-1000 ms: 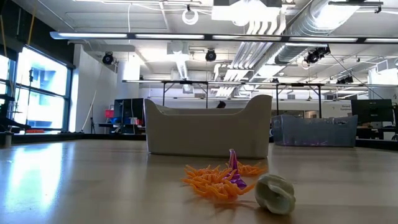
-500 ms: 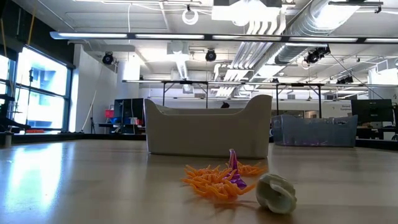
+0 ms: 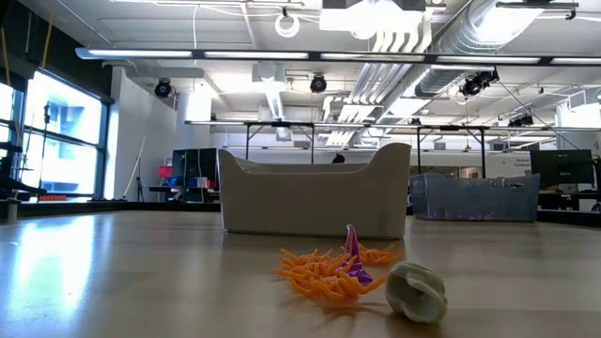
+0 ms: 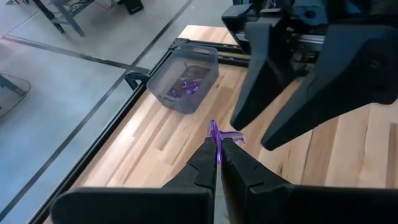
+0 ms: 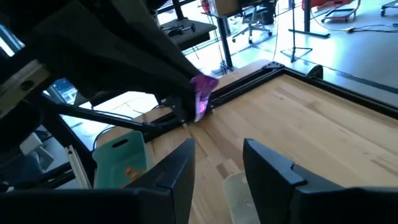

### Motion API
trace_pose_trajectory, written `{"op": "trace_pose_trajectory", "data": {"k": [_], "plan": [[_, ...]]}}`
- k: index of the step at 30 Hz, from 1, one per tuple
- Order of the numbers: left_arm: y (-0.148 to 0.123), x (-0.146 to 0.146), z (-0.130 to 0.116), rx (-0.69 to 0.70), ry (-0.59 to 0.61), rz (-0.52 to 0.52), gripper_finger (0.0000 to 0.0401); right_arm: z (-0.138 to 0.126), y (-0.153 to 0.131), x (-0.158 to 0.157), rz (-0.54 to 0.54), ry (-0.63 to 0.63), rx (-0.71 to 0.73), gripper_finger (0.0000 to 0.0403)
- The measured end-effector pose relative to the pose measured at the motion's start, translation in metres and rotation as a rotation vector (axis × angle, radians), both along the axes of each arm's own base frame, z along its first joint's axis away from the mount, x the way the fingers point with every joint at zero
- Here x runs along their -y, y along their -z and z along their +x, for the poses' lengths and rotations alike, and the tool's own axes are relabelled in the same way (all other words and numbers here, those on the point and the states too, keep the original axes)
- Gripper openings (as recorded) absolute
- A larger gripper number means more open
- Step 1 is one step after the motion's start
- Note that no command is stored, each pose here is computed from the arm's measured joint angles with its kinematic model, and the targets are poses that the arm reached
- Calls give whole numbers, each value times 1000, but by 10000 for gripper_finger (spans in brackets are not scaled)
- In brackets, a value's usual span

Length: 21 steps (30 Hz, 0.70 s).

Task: Sort Halloween decoration
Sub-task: Put the violet witch hat toy into the black bin

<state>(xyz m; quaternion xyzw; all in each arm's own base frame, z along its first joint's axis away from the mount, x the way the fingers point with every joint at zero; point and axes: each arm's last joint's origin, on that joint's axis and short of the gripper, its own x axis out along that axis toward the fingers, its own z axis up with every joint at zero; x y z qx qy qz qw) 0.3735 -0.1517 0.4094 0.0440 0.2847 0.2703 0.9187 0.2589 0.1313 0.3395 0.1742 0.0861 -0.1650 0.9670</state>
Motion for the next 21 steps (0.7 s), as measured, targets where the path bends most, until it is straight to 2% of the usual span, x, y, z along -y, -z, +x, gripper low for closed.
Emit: {"op": "trace_pose_trajectory", "data": {"k": [5, 12, 21], "plan": [[0, 2, 0, 3, 8, -5, 0, 3, 0, 5, 0, 15, -2, 141], [-1, 3, 0, 15, 10, -14, 0, 8, -1, 12, 45, -27, 10, 142], [-1, 3, 1, 13, 15, -20, 0, 10, -1, 14, 44, -19, 10, 142]]}}
